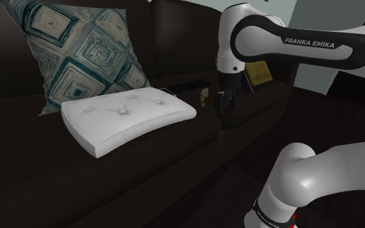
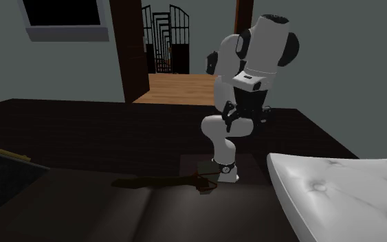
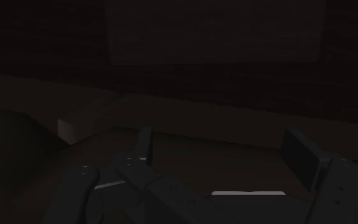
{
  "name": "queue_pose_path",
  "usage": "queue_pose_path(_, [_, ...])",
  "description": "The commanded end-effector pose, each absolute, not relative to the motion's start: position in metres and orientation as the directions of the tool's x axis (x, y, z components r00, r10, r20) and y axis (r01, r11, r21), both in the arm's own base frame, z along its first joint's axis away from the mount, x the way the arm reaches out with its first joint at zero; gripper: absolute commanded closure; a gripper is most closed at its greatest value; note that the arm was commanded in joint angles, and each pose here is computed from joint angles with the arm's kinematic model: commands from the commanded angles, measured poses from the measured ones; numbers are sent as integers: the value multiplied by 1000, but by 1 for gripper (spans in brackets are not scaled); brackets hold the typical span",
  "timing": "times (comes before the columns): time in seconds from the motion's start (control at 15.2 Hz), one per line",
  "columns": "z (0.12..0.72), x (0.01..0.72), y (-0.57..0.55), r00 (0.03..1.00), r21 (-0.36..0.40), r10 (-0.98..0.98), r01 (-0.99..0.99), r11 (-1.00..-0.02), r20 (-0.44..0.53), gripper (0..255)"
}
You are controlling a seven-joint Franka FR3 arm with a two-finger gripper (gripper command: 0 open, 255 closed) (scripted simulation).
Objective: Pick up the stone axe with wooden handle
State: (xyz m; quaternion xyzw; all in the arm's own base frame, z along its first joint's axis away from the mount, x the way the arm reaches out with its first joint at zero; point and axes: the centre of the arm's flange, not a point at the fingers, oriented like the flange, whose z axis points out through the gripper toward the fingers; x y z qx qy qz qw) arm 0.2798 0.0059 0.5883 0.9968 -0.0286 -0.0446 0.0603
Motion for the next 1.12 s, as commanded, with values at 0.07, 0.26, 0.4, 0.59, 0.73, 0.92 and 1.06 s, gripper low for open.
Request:
queue_pose_path(0.07, [589,276,-8,997,114,-4,5,-994,-81,0])
queue_pose_path(0.26, [590,270,-50,983,88,170,175,-981,-66,0])
queue_pose_path(0.4, [591,270,-78,958,72,283,286,-955,-54,0])
queue_pose_path(0.59, [590,276,-120,895,52,445,446,-893,-32,0])
queue_pose_path(0.73, [589,285,-147,838,41,546,546,-837,-16,0])
queue_pose_path(0.92, [587,302,-185,731,27,682,682,-731,11,0])
queue_pose_path(1.06, [586,318,-209,648,21,761,761,-648,30,0])
